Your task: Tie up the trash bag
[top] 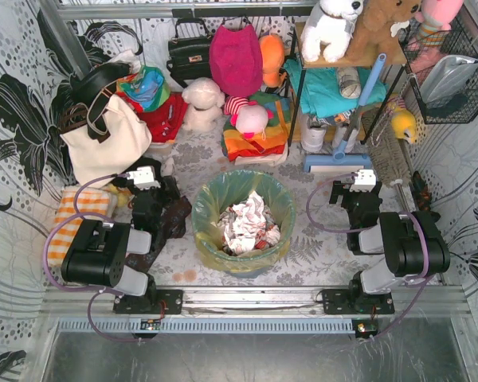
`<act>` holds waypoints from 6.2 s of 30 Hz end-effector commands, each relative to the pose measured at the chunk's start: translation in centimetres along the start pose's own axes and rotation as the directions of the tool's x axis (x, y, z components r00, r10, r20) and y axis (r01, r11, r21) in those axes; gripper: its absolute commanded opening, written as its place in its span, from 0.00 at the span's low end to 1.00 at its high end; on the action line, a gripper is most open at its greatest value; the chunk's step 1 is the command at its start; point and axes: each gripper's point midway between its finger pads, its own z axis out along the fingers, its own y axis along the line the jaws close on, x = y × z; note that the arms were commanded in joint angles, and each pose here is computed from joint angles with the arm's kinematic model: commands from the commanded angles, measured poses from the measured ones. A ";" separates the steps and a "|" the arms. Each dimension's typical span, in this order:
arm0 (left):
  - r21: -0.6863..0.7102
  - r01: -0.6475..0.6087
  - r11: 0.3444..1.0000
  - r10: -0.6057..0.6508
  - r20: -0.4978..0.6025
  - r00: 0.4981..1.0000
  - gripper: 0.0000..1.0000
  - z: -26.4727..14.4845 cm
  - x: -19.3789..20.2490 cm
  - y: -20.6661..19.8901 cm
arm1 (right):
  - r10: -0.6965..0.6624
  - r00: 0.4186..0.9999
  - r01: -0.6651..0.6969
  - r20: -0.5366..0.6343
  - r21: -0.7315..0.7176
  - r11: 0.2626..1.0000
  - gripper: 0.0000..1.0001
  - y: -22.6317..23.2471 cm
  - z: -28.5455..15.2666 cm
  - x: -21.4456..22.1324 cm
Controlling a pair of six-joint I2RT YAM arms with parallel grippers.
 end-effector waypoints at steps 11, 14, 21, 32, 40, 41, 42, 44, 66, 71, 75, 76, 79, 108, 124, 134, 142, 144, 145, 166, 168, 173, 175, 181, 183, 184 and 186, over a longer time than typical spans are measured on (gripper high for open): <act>0.019 0.003 1.000 -0.004 0.046 0.999 0.98 0.4 -1.3 -0.2 | 0.024 1.000 -0.024 0.018 0.002 1.000 0.97 0.0 0.4 -0.7; 0.020 0.003 1.000 -0.004 0.045 0.999 0.98 0.4 -1.2 -0.3 | 0.024 1.000 -0.024 0.017 0.002 1.000 0.97 0.0 0.4 -0.7; 0.020 0.004 1.000 -0.005 0.045 0.999 0.98 0.4 -1.3 -0.3 | 0.024 1.000 -0.024 0.017 0.002 1.000 0.97 0.0 0.4 -0.7; 0.021 0.006 1.000 -0.007 0.041 0.999 0.98 0.5 -1.2 -0.3 | 0.022 1.000 -0.022 0.017 0.001 1.000 0.97 0.0 0.4 -0.7; 0.022 0.006 1.000 -0.007 0.042 0.999 0.98 0.4 -1.2 -0.3 | 0.024 1.000 -0.024 0.017 0.002 1.000 0.97 0.0 0.4 -0.7; 0.020 0.005 1.000 -0.006 0.043 0.999 0.98 0.4 -1.2 -0.3 | 0.024 1.000 -0.024 0.017 0.001 1.000 0.97 0.0 0.4 -0.7; 0.021 0.005 1.000 -0.006 0.043 0.999 0.98 0.4 -1.3 -0.3 | 0.024 1.000 -0.024 0.017 0.002 1.000 0.97 0.0 0.4 -0.7; 0.022 0.006 1.000 -0.007 0.044 0.999 0.98 0.5 -1.3 -0.3 | 0.024 1.000 -0.024 0.017 0.002 1.000 0.97 0.0 0.4 -0.7; 0.013 0.010 1.000 -0.011 0.047 0.999 0.98 0.4 -1.4 -0.2 | 0.026 1.000 -0.026 0.018 0.002 1.000 0.97 0.0 0.4 -0.7; 0.010 0.007 1.000 -0.007 0.050 0.999 0.98 0.4 -1.3 -0.1 | 0.018 1.000 -0.019 0.022 0.017 1.000 0.97 -0.3 0.3 -0.7; 0.000 -0.008 1.000 0.007 0.055 0.998 0.98 0.2 -1.5 -0.4 | 0.016 0.998 -0.016 0.053 0.012 1.000 0.97 -0.4 -0.4 -2.2; -0.004 -0.011 1.000 0.011 0.065 0.998 0.98 0.0 -1.8 -0.4 | 0.013 1.000 -0.013 0.028 0.016 1.000 0.97 -0.5 -0.5 -2.0; -0.042 -0.013 0.999 0.017 0.090 0.996 0.98 -0.5 -2.7 -0.3 | 0.007 1.000 -0.007 -0.009 0.032 0.999 0.97 -0.8 -0.4 -2.4; 0.064 0.319 0.945 -0.262 -0.433 0.862 1.00 -8.8 -15.5 -10.0 | 0.374 0.807 -0.485 -0.458 -0.152 0.861 0.96 5.3 -10.7 -17.0; 0.135 0.426 0.895 -0.264 -0.609 0.748 0.96 -14.8 -16.2 -13.5 | 0.427 0.690 -0.665 -0.585 -0.280 0.692 0.83 8.8 -18.4 -23.2; 0.172 0.434 0.884 -0.235 -0.639 0.732 0.93 -16.9 -16.6 -15.7 | 0.358 0.667 -0.681 -0.654 -0.341 0.648 0.77 12.0 -20.6 -24.5; 0.155 0.407 0.900 -0.222 -0.641 0.735 0.82 -18.0 -16.5 -14.7 | 0.261 0.647 -0.668 -0.717 -0.367 0.647 0.69 15.8 -22.7 -22.8; 0.165 0.411 0.896 -0.215 -0.650 0.729 0.78 -18.2 -16.3 -14.8 | 0.246 0.635 -0.674 -0.732 -0.370 0.640 0.65 16.6 -23.0 -22.2; 0.179 0.421 0.889 -0.214 -0.650 0.729 0.77 -18.4 -16.3 -15.0 | 0.236 0.630 -0.675 -0.740 -0.371 0.638 0.64 16.9 -23.2 -21.9; 0.284 0.495 0.821 -0.142 -0.738 0.660 0.52 -20.3 -14.2 -17.3 | 0.138 0.595 -0.672 -0.792 -0.395 0.627 0.50 20.2 -23.1 -18.7; 0.295 0.505 0.811 -0.141 -0.740 0.658 0.49 -20.6 -14.4 -17.5 | 0.137 0.593 -0.671 -0.793 -0.393 0.629 0.48 20.3 -22.9 -18.6; 0.312 0.524 0.793 -0.134 -0.749 0.649 0.45 -21.6 -14.9 -17.7 | 0.135 0.592 -0.668 -0.794 -0.390 0.634 0.45 20.2 -23.0 -18.5; 0.315 0.523 0.792 -0.133 -0.747 0.651 0.45 -21.9 -15.2 -17.5 | 0.131 0.589 -0.670 -0.797 -0.391 0.631 0.44 20.2 -23.1 -18.5; 0.324 0.526 0.786 -0.127 -0.749 0.650 0.42 -22.7 -15.6 -17.4 | 0.105 0.593 -0.658 -0.799 -0.405 0.634 0.38 20.1 -23.4 -18.1; 0.322 0.530 0.784 -0.128 -0.752 0.646 0.41 -22.8 -15.6 -17.4 | 0.090 0.586 -0.659 -0.805 -0.409 0.632 0.37 20.2 -23.6 -17.8; 0.323 0.531 0.783 -0.126 -0.755 0.644 0.40 -22.9 -15.5 -17.4 | 0.088 0.584 -0.658 -0.807 -0.408 0.633 0.37 20.2 -23.6 -17.8; 0.324 0.531 0.783 -0.120 -0.759 0.640 0.39 -23.0 -15.3 -17.3 | 0.090 0.587 -0.657 -0.805 -0.407 0.635 0.36 20.1 -23.5 -17.8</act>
